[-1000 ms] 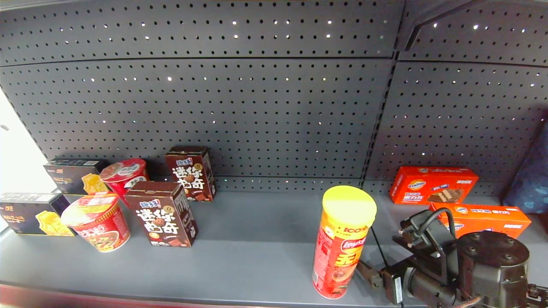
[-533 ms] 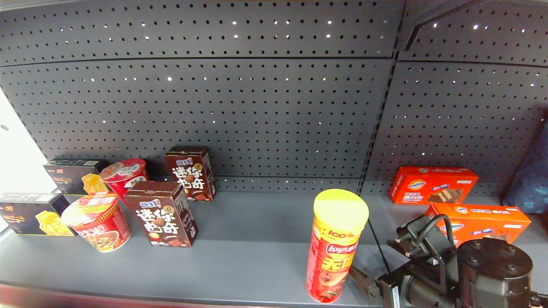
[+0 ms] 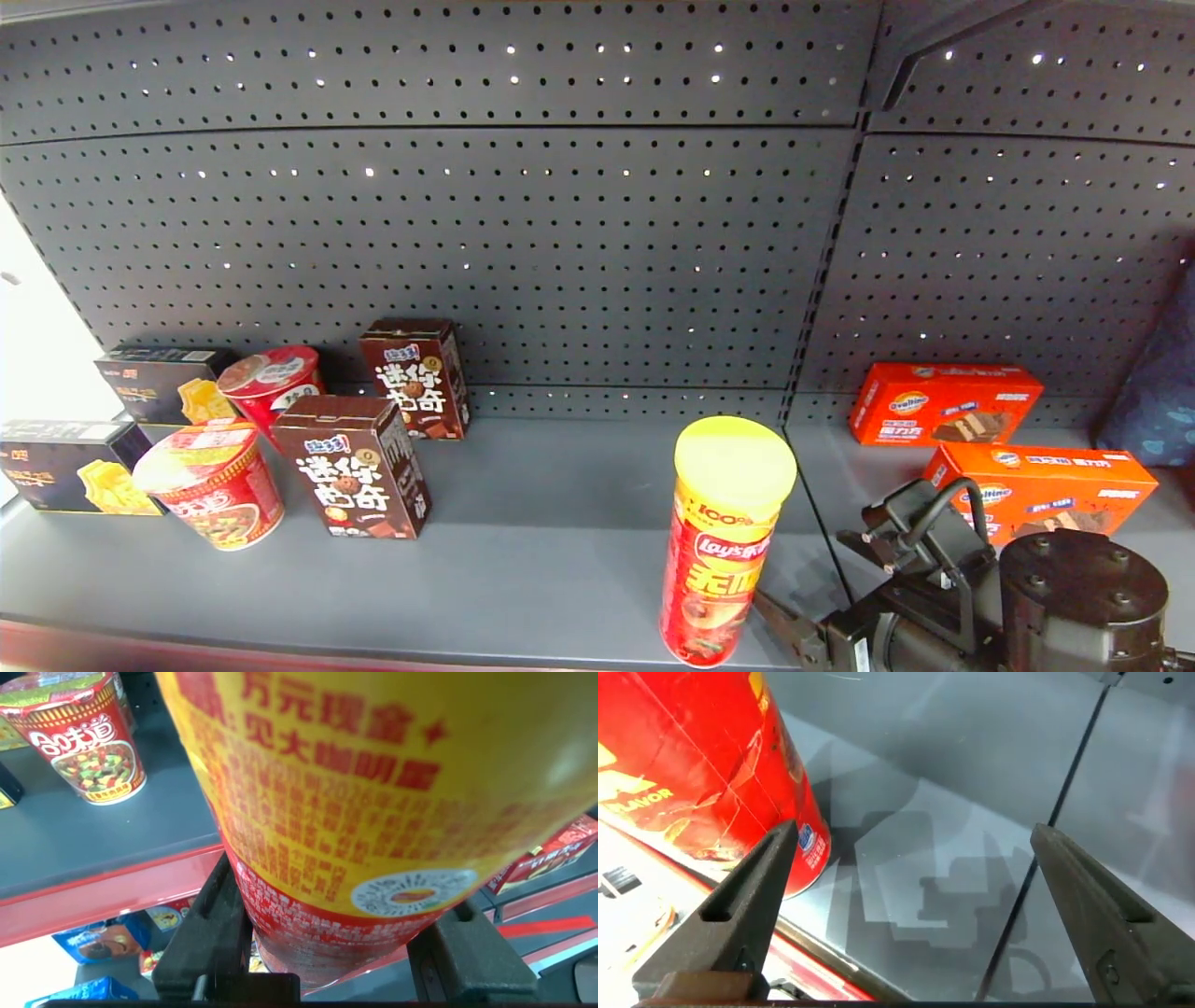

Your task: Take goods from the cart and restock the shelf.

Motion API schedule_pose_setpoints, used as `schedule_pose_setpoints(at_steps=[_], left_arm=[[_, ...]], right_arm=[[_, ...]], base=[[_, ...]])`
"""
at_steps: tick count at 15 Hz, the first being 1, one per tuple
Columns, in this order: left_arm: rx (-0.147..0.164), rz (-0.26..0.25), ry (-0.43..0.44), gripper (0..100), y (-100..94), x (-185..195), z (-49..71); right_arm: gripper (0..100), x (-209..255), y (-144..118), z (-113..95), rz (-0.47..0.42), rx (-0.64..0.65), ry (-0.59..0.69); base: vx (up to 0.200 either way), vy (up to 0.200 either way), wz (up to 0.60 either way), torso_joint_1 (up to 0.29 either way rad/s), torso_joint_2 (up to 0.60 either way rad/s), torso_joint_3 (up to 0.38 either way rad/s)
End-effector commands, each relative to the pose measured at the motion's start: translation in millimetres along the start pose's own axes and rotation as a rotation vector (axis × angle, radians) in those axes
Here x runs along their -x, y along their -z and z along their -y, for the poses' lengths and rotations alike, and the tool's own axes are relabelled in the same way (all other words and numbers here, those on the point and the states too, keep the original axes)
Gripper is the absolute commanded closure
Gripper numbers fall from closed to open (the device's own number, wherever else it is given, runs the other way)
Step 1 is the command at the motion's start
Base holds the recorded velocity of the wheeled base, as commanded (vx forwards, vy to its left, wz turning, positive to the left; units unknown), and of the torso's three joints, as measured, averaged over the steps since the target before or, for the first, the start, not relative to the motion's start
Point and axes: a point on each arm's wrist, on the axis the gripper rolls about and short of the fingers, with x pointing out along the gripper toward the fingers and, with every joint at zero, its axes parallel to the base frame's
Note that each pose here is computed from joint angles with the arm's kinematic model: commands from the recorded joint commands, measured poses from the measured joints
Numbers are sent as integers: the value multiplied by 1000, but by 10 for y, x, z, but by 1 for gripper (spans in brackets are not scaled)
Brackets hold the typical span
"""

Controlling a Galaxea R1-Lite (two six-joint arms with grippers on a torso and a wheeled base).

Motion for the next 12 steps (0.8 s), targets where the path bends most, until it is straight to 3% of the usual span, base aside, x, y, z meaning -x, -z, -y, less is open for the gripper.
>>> schedule_pose_setpoints(at_steps=[1, 4, 5, 6, 7, 9, 10, 12], left_arm=[[1, 1, 1, 100, 0, 0, 0], [-6, 14, -2, 100, -33, 9, 0], [-24, 73, -2, 100, -186, 55, 5], [-49, 146, -3, 100, -458, 151, 18], [-51, 154, 1, 100, -741, 177, 11], [-44, 129, 23, 100, -1175, 133, -19], [-35, 101, 69, 100, -1263, 50, -37], [-15, 22, 263, 100, -1411, -191, -62]], right_arm=[[0, 4, -2, -13, 2, 1, -6], [0, 3, -5, 16, 3, -6, 10], [0, 32, -32, 69, 19, -20, 31], [0, 91, -24, 127, 24, -24, 46], [0, 138, 7, 162, 18, -25, 54], [0, 223, 10, 179, 32, -25, 58], [0, 249, -35, 179, 49, -29, 51], [0, 264, -29, 184, 35, 10, 40]], base=[[0, 0, 0, 0, 0, 0], [0, 0, 0, 0, 0, 0], [0, 0, 0, 0, 0, 0], [0, 0, 0, 0, 0, 0], [0, 0, 0, 0, 0, 0], [0, 0, 0, 0, 0, 0], [0, 0, 0, 0, 0, 0], [0, 0, 0, 0, 0, 0]])
